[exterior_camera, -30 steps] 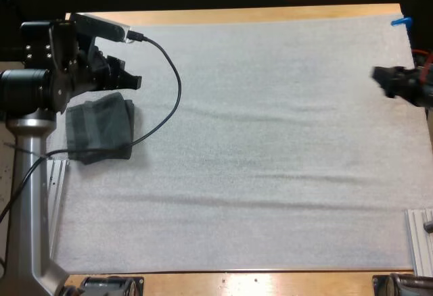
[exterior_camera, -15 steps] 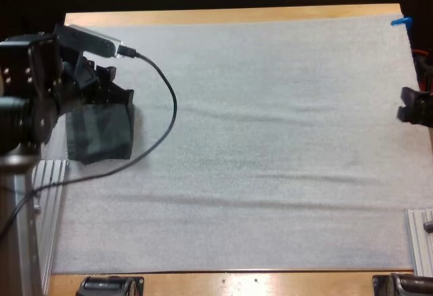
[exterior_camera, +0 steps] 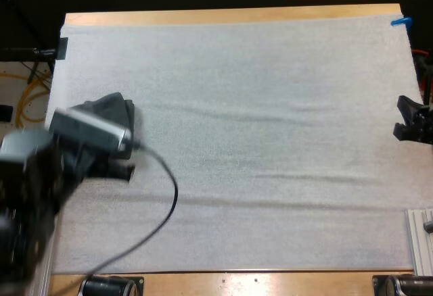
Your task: Pick towel from pile fold and stack
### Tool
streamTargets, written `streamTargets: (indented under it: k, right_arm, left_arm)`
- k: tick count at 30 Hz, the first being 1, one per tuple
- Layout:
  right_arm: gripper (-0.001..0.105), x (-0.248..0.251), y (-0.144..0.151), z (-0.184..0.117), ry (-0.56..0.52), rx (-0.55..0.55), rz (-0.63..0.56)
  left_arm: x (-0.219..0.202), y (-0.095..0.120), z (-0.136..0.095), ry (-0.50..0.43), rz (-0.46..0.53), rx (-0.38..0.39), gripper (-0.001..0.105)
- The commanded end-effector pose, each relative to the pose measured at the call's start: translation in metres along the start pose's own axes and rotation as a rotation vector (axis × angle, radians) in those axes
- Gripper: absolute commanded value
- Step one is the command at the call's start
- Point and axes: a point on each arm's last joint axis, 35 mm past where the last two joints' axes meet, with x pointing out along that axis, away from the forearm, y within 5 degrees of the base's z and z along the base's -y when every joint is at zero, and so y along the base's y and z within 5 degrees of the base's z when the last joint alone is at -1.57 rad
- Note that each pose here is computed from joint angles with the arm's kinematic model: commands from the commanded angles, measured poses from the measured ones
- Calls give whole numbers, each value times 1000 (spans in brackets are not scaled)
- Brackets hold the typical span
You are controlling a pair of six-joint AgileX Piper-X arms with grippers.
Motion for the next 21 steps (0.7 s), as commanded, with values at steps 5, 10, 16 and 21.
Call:
streamTargets:
  k: [5, 10, 16, 21]
  right_arm:
    - [57, -29, 8, 1, -86, 11, -14]
    - [57, -52, 15, -5, -188, -8, -47]
    - [57, -68, 30, -37, -283, -13, -78]
    - [57, -73, 43, -71, -314, 13, -82]
  left_arm:
    - [-39, -2, -40, -137, 65, -27, 35]
    - [-62, -3, -76, -212, 114, -30, 35]
    - [-80, -4, -112, -273, 147, -36, 35]
    - [-91, -4, -141, -249, 191, -43, 35]
